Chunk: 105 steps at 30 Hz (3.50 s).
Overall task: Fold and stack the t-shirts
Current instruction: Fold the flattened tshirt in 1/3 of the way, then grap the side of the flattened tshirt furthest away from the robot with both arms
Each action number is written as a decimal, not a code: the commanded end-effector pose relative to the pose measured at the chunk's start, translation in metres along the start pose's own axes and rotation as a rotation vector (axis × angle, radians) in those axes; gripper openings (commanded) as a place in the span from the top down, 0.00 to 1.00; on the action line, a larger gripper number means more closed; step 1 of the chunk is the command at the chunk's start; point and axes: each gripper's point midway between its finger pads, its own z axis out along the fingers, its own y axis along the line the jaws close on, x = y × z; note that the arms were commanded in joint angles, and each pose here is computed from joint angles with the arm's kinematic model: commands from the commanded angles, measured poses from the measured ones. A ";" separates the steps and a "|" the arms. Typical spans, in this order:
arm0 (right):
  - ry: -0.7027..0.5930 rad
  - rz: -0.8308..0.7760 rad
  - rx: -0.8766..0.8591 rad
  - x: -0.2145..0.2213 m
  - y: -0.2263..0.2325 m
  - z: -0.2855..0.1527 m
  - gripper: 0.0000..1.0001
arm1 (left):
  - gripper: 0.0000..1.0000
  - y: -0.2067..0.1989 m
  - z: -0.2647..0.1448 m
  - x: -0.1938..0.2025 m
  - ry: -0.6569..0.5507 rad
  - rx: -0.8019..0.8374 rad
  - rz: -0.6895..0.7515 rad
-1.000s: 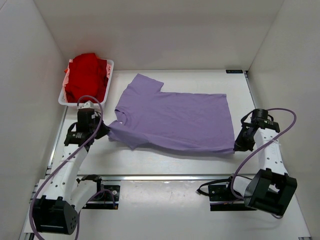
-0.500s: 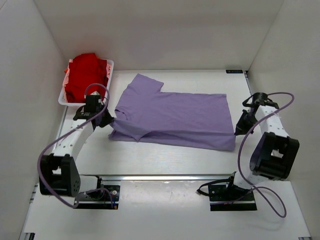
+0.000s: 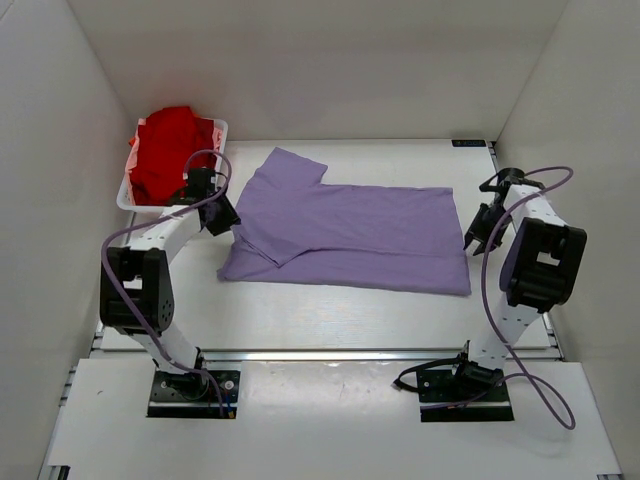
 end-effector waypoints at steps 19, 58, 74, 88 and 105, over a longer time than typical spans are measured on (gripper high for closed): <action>0.015 -0.157 -0.101 -0.003 0.070 0.026 1.00 | 0.70 -0.019 0.035 0.072 0.177 0.002 0.112; -0.283 -0.267 -0.370 -0.069 0.159 -0.053 0.61 | 0.43 -0.122 0.080 -0.102 -0.068 0.125 0.226; -0.303 -0.168 -0.288 -0.128 0.143 0.004 0.50 | 0.34 -0.096 0.165 -0.122 -0.057 -0.040 0.256; -0.183 -0.140 -0.127 -0.144 0.140 0.064 0.46 | 1.00 -0.100 0.169 -0.094 0.060 0.035 0.267; -0.246 -0.208 -0.172 -0.153 0.160 0.039 1.00 | 1.00 -0.110 0.137 -0.123 -0.020 0.055 0.281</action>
